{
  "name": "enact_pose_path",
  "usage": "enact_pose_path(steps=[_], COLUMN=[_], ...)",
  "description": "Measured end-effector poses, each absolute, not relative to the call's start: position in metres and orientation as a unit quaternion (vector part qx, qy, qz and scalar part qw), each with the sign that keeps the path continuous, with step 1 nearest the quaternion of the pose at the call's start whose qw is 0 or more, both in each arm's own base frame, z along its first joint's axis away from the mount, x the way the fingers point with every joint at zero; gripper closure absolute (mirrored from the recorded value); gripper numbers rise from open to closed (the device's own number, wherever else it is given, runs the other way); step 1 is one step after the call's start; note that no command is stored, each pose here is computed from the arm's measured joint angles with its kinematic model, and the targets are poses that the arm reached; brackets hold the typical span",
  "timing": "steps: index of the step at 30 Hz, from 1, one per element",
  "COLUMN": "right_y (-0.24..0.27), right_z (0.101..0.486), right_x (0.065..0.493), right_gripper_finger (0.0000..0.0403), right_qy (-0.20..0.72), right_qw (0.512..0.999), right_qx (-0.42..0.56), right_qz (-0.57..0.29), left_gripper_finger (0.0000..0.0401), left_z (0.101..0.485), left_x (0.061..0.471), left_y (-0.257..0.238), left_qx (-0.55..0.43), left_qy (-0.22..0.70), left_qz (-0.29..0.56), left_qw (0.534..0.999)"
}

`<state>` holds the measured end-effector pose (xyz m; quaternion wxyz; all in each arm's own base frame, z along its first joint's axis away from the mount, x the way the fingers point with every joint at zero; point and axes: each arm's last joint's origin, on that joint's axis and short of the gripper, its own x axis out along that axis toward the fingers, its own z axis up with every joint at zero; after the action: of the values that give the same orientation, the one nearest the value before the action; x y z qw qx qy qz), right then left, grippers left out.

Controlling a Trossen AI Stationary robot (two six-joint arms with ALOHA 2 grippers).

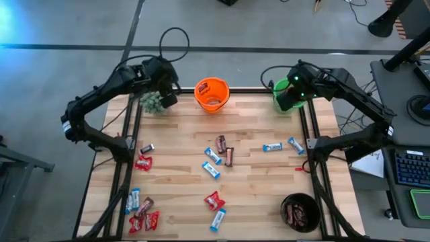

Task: Organize candy in baskets
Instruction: Put the red candy into the green bucket

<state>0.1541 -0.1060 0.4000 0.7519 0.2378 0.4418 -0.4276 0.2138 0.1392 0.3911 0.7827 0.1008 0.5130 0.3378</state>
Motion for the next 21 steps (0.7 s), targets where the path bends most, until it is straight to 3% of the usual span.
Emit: enact_pose_path(steps=[13,21], right_y=[-0.152,-0.189], right_z=[0.381,0.355], right_x=[0.153,0.161], right_gripper_finger=[0.0394,0.0394], right_qy=[0.465,0.519], right_qw=[0.688,0.634], right_qx=[0.275,0.266], right_qz=[-0.485,-0.509], left_gripper_finger=[0.0278,0.0278], left_z=[0.361,0.368], left_x=[0.234,0.228], left_y=[0.181,0.184], left_qx=[0.104,0.137], left_qy=[0.561,0.572], left_qz=[0.335,0.319], left_qw=[0.749,0.743])
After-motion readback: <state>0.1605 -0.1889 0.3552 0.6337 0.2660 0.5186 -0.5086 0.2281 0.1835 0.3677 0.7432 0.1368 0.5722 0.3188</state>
